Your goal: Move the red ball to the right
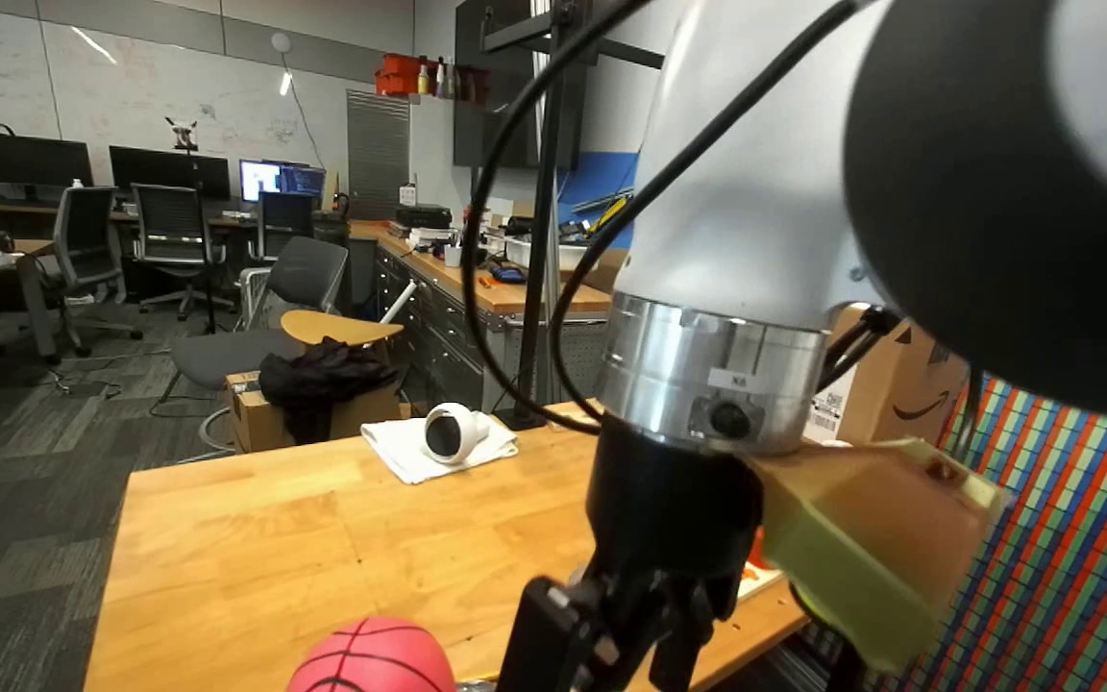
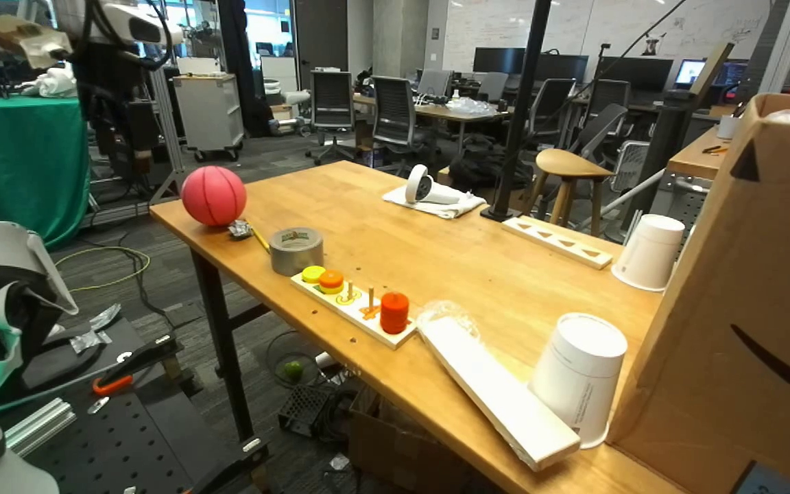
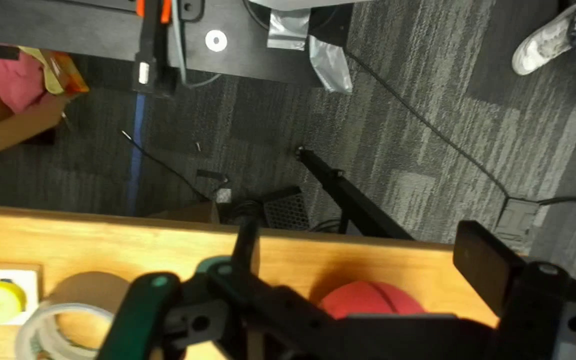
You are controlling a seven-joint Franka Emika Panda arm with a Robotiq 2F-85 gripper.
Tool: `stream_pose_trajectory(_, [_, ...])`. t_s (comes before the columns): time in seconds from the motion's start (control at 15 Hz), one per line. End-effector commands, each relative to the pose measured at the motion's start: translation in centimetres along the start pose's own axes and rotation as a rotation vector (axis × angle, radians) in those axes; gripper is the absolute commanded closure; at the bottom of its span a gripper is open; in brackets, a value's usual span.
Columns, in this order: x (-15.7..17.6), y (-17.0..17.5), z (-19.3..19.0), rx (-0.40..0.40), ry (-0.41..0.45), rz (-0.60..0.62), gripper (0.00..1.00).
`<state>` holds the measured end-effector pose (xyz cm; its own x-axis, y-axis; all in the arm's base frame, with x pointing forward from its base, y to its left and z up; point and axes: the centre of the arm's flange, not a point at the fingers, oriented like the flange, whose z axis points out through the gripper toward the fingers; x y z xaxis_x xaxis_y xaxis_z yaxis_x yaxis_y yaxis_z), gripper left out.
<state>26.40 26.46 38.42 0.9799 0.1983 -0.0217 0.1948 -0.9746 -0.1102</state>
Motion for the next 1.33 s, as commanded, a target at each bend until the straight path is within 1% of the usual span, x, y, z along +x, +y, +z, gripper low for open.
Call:
stream_pose_trajectory(0.0, [-1.7,-5.3,1.0,0.031,0.087,-0.162,0.0])
stream_pose_trajectory(0.07, [-2.0,-6.5,1.1,0.032,0.112,-0.216,0.0])
stream_pose_trajectory(0.2, [-1.6,-7.9,1.6,0.039,0.142,-0.29,0.0])
stream_pose_trajectory(0.6, [0.9,-11.3,3.4,0.03,0.16,-0.476,0.0])
stream_pose_trajectory(0.73, [1.9,-12.5,3.4,0.019,0.157,-0.532,0.0])
stream_pose_trajectory(1.0, [4.8,-14.1,3.4,-0.002,0.148,-0.625,0.0])
stream_pose_trajectory(1.2, [7.0,-14.8,4.1,0.011,0.115,-0.655,0.0])
stream_pose_trajectory(1.27, [7.7,-15.0,4.7,0.028,0.086,-0.648,0.0])
